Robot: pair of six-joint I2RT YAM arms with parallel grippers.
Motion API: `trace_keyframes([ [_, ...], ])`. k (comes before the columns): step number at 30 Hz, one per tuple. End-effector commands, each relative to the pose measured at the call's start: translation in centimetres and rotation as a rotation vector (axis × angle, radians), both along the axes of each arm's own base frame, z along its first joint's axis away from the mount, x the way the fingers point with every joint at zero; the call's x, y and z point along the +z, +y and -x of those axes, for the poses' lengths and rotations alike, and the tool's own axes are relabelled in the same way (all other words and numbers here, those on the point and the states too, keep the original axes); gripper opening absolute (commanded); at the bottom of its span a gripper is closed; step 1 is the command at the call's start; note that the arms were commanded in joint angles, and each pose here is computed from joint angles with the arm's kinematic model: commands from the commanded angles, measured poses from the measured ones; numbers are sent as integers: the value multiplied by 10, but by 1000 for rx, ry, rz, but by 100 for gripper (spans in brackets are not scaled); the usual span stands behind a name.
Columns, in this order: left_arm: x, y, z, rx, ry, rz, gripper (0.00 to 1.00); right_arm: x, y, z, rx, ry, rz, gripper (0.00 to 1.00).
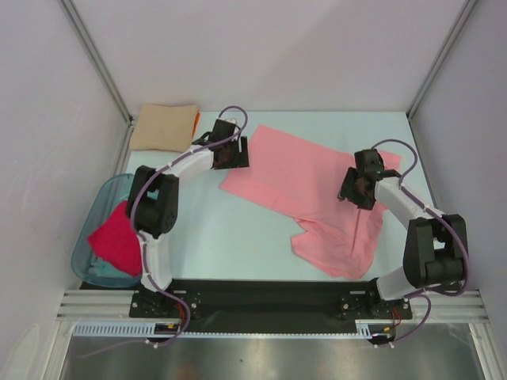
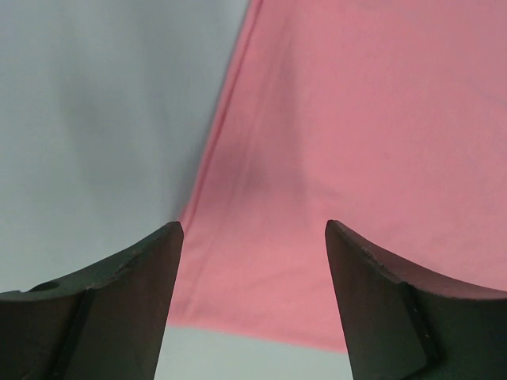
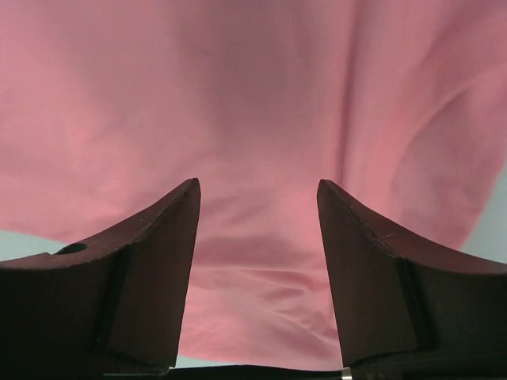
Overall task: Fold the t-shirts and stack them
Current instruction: Flatten the tshirt out
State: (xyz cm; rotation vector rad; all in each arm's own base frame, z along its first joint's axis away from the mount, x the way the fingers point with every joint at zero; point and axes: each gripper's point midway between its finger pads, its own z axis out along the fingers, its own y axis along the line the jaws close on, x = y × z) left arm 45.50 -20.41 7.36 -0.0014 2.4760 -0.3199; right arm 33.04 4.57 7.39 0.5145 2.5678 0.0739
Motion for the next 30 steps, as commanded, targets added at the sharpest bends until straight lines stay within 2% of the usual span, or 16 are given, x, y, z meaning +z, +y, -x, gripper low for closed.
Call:
trace_keyframes([
  [1, 14, -2, -35, -37, -69, -24, 79, 13, -26, -1, -94, -67, 0, 65],
  [4, 7, -5, -49, -38, -84, -35, 80, 9, -46, 5, -149, -61, 3, 66],
  [5, 17, -8, -60, -36, -107, -32, 80, 10, -65, 6, -210, -69, 7, 66],
  [9, 1, -13, -77, -43, -86, -35, 80, 13, -90, -4, -298, -108, 12, 66],
  [14, -16, -6, -87, 3, -35, -13, 82, 27, -117, -38, -372, -158, -3, 66],
  [17, -31, -16, -86, -32, 28, 66, 81, 32, -134, -63, -398, -196, -3, 66],
  [22, -52, -24, -83, -44, 92, 114, 77, 9, -148, -97, -379, -170, 20, 67],
  [25, -56, -30, -89, -48, 114, 180, 70, 0, -159, -113, -380, -155, 65, 67],
  [28, -59, -33, -96, -57, 125, 221, 49, -10, -164, -125, -377, -129, 82, 67],
  [29, -61, -31, -97, -51, 128, 226, 36, -6, -167, -131, -382, -137, 89, 67],
  [30, -59, -26, -101, -37, 125, 233, 28, -9, -167, -132, -385, -124, 92, 67],
])
